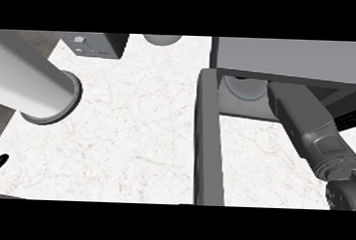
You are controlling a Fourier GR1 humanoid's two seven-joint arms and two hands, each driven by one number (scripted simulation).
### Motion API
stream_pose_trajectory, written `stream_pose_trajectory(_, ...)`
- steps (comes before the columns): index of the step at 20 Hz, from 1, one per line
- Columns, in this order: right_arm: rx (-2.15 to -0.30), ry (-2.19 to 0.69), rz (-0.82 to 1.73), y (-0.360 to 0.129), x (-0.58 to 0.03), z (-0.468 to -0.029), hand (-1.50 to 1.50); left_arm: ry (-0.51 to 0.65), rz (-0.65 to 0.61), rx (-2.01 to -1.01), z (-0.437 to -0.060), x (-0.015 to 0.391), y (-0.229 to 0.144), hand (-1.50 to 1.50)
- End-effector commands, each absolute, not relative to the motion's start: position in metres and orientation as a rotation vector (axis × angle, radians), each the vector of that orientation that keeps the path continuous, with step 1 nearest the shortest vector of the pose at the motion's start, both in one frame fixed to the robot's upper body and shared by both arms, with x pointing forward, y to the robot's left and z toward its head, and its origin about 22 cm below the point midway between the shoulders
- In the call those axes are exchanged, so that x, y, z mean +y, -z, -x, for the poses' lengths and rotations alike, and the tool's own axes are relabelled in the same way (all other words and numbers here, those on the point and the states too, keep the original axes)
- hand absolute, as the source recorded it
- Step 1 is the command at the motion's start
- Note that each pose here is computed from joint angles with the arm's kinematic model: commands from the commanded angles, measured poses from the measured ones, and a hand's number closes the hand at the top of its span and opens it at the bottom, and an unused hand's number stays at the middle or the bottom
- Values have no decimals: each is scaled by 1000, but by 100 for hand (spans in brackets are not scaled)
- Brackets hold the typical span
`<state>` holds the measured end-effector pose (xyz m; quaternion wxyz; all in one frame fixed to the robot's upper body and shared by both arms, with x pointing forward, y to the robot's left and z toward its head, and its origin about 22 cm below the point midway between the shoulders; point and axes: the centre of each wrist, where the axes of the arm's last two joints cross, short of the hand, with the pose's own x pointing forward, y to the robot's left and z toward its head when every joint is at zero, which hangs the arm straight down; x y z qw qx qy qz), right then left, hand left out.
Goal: Pick up the milk, place it into the microwave and close the microwave
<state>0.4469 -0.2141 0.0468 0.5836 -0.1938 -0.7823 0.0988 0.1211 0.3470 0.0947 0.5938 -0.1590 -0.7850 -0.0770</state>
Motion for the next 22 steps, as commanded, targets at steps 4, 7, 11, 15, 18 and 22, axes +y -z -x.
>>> stream_pose_trajectory(4,-1850,-221,144,-44,-235,-444,-150,258,519,-1751,-126,324,-70,-150)
stream_pose_trajectory(7,-1849,-172,2,-37,-235,-440,-150,336,562,-1716,-130,314,-67,-150)
stream_pose_trajectory(11,-1830,-92,-147,5,-231,-419,-150,414,579,-1669,-139,302,-58,-150)
stream_pose_trajectory(15,-1797,-81,-226,39,-216,-397,-150,421,554,-1677,-149,283,-49,-150)
stream_pose_trajectory(18,-1762,-43,-287,77,-216,-366,-150,442,521,-1652,-156,274,-41,-150)
stream_pose_trajectory(22,-1732,-72,-273,102,-223,-341,-150,466,524,-1650,-174,260,-42,-150)
